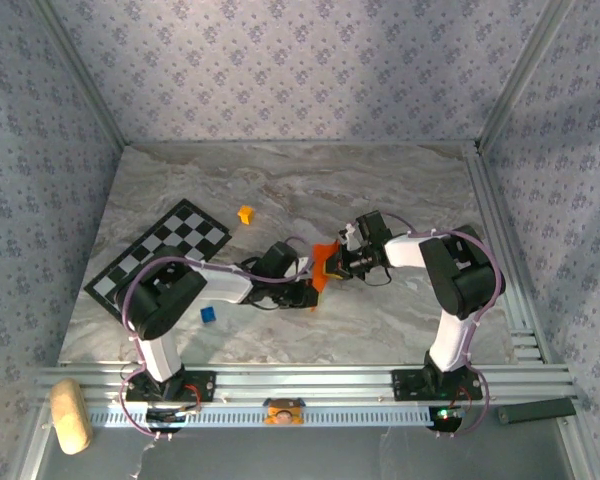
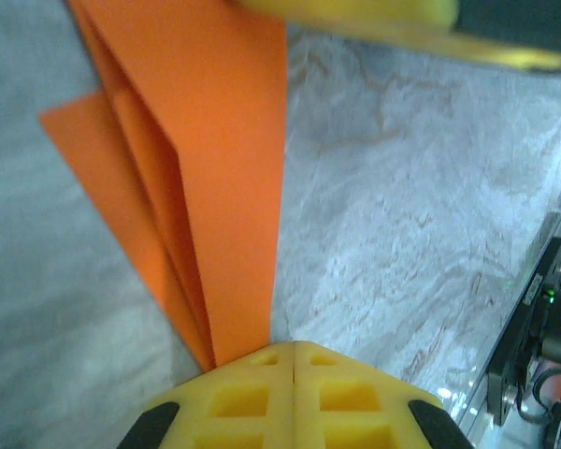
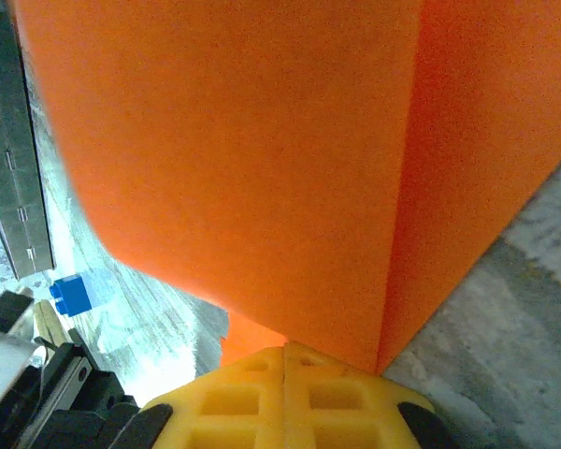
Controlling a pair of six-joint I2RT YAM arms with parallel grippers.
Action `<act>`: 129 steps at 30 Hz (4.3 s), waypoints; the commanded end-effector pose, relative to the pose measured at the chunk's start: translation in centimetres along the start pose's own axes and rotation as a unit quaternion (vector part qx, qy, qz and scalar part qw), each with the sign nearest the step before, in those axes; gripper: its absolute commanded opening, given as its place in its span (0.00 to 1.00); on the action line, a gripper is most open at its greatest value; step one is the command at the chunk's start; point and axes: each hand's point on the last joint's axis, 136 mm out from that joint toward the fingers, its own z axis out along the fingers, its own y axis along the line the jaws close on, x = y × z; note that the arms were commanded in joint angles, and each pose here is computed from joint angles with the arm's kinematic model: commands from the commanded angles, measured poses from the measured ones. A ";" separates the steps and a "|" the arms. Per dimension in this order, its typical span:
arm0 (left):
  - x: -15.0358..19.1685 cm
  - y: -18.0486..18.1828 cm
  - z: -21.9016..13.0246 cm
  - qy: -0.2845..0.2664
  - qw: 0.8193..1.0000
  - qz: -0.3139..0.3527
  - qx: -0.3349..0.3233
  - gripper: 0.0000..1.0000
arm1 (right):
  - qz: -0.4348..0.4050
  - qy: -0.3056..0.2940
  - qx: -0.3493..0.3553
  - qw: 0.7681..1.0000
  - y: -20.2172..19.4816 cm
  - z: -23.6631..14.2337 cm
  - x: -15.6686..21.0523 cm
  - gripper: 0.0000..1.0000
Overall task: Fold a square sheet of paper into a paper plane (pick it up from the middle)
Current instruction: Fold the wing for the fifth time at the center of the table.
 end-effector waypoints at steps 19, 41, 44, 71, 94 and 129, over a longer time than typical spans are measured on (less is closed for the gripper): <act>-3.5 -3.6 -5.1 -0.047 0.998 0.011 0.026 0.00 | 0.055 0.002 0.097 0.994 -5.0 -0.1 1.5 0.05; -6.4 -2.4 0.6 -0.022 1.000 -0.014 0.004 0.00 | 0.057 0.000 0.093 0.994 -4.8 -0.2 1.7 0.05; -6.0 -1.9 0.8 -0.014 1.000 -0.009 -0.014 0.00 | 0.056 -0.001 0.092 0.994 -4.8 -0.1 1.6 0.05; 2.3 5.2 1.0 0.063 0.993 -0.019 -0.097 0.00 | -0.025 -0.065 0.003 0.998 2.2 -4.8 -1.2 0.11; 2.9 6.3 1.4 0.061 0.992 -0.034 -0.102 0.00 | -0.002 -0.042 0.063 0.997 -2.5 -1.3 -1.5 0.09; 3.3 6.5 1.7 0.066 0.992 -0.037 -0.102 0.00 | 0.075 -0.116 0.116 0.984 -5.4 -5.7 -8.5 0.11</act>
